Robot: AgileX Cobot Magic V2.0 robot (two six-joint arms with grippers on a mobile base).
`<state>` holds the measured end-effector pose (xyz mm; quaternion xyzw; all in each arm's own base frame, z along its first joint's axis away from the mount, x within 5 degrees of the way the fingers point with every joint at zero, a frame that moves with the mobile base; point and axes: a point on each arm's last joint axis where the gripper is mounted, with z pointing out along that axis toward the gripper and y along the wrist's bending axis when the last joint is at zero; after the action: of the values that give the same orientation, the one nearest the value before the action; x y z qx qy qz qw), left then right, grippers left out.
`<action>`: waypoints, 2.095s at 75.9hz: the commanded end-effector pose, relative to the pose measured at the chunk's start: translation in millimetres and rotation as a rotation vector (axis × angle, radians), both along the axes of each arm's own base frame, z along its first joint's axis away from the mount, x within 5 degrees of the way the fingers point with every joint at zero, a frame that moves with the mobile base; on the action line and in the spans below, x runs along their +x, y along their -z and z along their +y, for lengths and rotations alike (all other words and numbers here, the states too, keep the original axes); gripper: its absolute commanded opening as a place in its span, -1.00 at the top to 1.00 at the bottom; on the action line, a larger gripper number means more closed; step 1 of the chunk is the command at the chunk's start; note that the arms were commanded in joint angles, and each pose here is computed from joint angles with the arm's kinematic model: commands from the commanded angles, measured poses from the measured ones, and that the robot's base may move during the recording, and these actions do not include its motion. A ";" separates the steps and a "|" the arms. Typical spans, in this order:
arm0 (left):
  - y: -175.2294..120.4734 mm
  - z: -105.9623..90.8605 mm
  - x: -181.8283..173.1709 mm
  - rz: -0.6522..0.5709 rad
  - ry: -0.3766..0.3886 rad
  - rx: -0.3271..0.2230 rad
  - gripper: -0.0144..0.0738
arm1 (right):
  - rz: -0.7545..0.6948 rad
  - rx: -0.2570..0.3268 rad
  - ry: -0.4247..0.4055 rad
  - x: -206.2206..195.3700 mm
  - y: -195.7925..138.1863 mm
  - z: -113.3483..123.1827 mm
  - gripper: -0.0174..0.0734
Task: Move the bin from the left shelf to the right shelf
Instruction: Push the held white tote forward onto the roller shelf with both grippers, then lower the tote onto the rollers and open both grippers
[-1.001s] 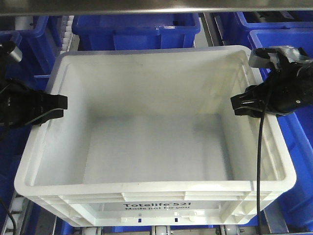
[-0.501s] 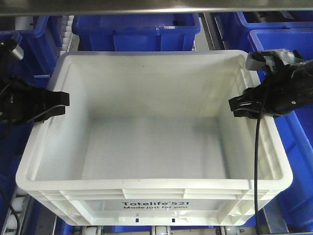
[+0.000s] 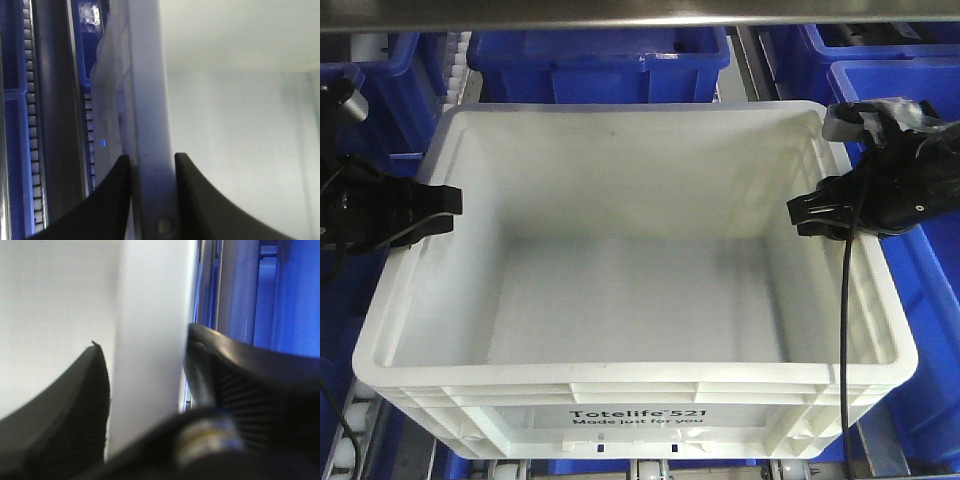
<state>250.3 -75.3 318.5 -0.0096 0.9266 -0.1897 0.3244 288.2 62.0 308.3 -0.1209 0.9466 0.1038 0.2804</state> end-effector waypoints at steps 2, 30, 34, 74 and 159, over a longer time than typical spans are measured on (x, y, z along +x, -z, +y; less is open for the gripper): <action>-24.2 -1.8 2.9 -0.151 0.002 -0.029 0.65 | -0.164 0.033 0.029 4.9 -27.2 -1.1 0.57; -24.5 -1.7 3.2 -0.158 0.004 -0.024 0.34 | -0.156 0.035 0.030 4.4 -26.9 -0.9 -0.02; -24.6 -1.7 3.2 -0.159 0.004 -0.025 0.27 | -0.156 0.036 0.032 4.4 -26.9 -0.9 -0.15; -27.6 -0.9 6.0 -0.202 -0.012 -0.028 -0.37 | -0.162 0.035 0.032 4.8 -27.2 -1.0 -0.63; -32.5 4.5 4.8 -0.261 0.001 0.061 -0.37 | -0.272 0.098 0.068 5.1 -41.9 0.0 -0.63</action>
<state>258.5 -71.0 325.0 0.0280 0.9103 -0.1494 0.3850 296.6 63.4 320.0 -0.0984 0.9268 0.1161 0.3434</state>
